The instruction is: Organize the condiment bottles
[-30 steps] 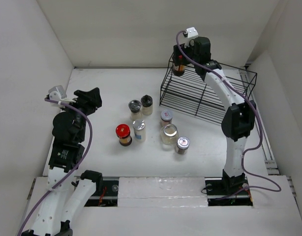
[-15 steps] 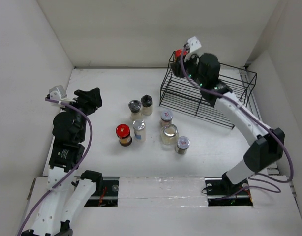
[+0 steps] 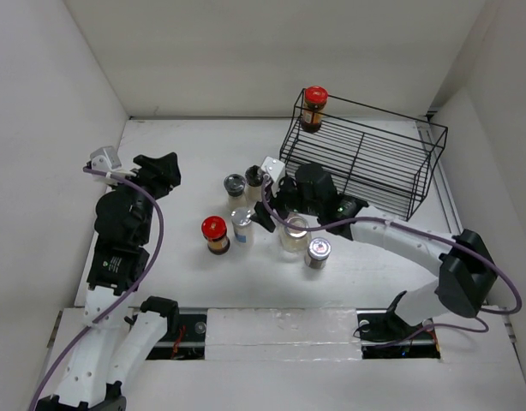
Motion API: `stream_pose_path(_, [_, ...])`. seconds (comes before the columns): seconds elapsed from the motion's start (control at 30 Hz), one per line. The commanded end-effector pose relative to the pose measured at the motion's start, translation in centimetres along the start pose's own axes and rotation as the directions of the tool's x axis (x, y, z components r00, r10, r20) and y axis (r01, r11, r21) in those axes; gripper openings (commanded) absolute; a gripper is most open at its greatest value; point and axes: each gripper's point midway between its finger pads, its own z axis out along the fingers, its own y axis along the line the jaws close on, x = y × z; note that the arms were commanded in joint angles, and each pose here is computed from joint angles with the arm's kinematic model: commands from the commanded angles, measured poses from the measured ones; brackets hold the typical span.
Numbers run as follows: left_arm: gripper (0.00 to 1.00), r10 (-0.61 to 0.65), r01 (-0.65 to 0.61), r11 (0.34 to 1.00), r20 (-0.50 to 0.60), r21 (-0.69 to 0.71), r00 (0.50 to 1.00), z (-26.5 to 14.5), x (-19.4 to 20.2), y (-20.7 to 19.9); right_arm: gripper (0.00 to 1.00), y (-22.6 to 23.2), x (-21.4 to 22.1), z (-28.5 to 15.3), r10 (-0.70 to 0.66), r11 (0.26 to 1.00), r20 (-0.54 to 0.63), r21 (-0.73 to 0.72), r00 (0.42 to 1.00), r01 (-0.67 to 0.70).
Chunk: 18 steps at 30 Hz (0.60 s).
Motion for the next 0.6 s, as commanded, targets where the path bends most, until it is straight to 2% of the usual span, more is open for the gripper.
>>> stream_pose_path(0.0, [0.62, 0.004, -0.004, 0.999, 0.016, 0.043, 1.000, 0.2, -0.5, -0.9, 0.99, 1.1, -0.5, 1.4, -0.035, 0.998, 0.001, -0.043, 0.999, 0.035])
stream_pose_path(0.17, [0.62, 0.003, -0.004, 0.999, 0.023, 0.032, 1.000, 0.3, -0.6, -0.7, 0.99, 2.7, 1.1, 4.9, -0.047, 0.994, -0.051, -0.103, 0.998, 0.041])
stream_pose_path(0.23, [0.62, -0.002, 0.000, 0.999, 0.036, 0.051, 0.999, 0.0, -1.1, -1.1, 0.99, 2.2, 1.4, 5.7, -0.045, 0.996, -0.064, -0.079, 0.997, 0.040])
stream_pose_path(0.33, [0.62, 0.004, -0.004, 0.999, 0.019, 0.039, 1.000, 0.2, -0.6, -0.8, 0.99, 2.4, 1.1, 7.2, -0.026, 0.996, -0.036, -0.082, 0.999, 0.023])
stream_pose_path(0.37, [0.62, 0.004, -0.004, 0.999, 0.018, 0.039, 1.000, 0.2, -0.6, -0.8, 0.92, 2.2, 0.6, 7.3, -0.020, 0.997, -0.019, -0.069, 1.000, 0.019])
stream_pose_path(0.4, [0.62, 0.004, -0.004, 0.999, 0.018, 0.039, 1.000, 0.2, -0.6, -0.8, 0.74, 2.1, 0.6, 7.8, -0.014, 0.998, -0.005, -0.067, 1.000, 0.014])
stream_pose_path(0.5, [0.62, -0.002, 0.000, 0.999, 0.040, 0.041, 0.999, 0.0, -1.1, -0.9, 0.48, 0.9, 0.3, 7.4, -0.004, 1.000, -0.005, 0.009, 1.000, 0.004])
stream_pose_path(0.57, [0.62, 0.010, -0.011, 0.999, 0.033, 0.036, 0.999, 0.0, -0.9, -0.7, 0.47, -0.3, -4.5, 3.9, -0.023, 0.998, 0.104, 0.068, 0.994, 0.016])
